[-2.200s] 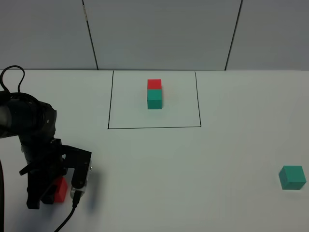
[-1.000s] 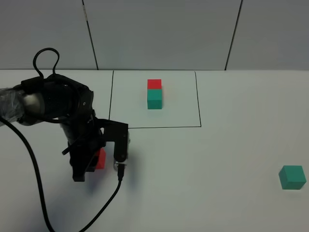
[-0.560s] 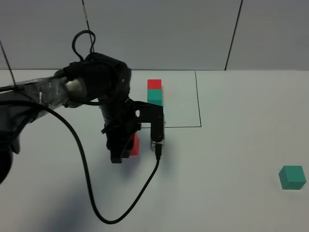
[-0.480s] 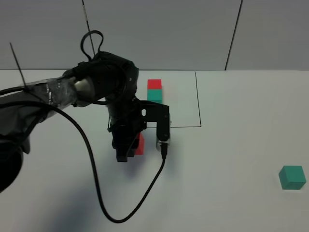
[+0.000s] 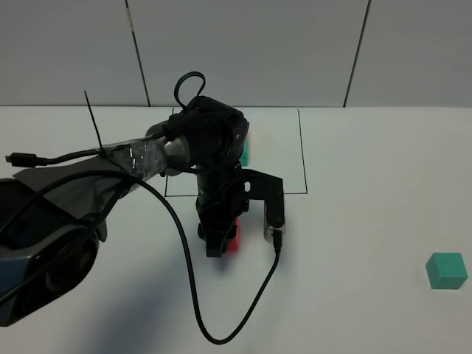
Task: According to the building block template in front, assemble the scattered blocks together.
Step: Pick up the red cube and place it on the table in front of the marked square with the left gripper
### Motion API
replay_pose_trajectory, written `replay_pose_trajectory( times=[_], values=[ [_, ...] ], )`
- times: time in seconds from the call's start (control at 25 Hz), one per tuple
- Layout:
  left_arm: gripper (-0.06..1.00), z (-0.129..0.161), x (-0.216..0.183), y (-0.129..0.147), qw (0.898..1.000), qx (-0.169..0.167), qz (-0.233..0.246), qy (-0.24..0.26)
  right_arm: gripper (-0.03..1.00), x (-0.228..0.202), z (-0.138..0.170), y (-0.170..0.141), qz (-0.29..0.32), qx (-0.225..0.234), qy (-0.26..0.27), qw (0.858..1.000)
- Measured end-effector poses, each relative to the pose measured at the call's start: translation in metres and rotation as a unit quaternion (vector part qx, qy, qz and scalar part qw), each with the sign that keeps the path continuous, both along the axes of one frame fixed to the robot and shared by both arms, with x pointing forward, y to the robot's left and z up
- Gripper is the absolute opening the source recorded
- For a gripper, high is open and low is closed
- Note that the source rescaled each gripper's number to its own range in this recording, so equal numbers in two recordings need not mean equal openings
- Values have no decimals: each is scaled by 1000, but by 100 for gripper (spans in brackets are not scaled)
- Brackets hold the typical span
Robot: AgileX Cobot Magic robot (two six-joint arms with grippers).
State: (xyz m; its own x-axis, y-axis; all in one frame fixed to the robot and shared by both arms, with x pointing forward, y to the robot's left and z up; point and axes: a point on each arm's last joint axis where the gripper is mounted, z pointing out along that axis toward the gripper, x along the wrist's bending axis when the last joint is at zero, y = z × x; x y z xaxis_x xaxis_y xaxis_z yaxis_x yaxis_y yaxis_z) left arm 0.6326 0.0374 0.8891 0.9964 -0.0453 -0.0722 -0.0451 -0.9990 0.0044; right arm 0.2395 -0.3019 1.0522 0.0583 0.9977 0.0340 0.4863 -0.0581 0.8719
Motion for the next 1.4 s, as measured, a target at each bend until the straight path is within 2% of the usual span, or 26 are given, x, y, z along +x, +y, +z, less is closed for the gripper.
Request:
replay_pose_trajectory(
  times=[0.44, 0.96, 1.4],
  values=[
    [0, -4, -5, -5, 1000, -6, 20, 23, 56, 0, 0, 0, 0, 0, 0, 1000],
    [0, -4, -7, -16, 1000, -8, 4, -10, 56, 0, 0, 0, 0, 0, 0, 1000],
    [0, -4, -7, -16, 1000, -7, 6, -10, 56, 0, 0, 0, 0, 0, 0, 1000]
  ],
)
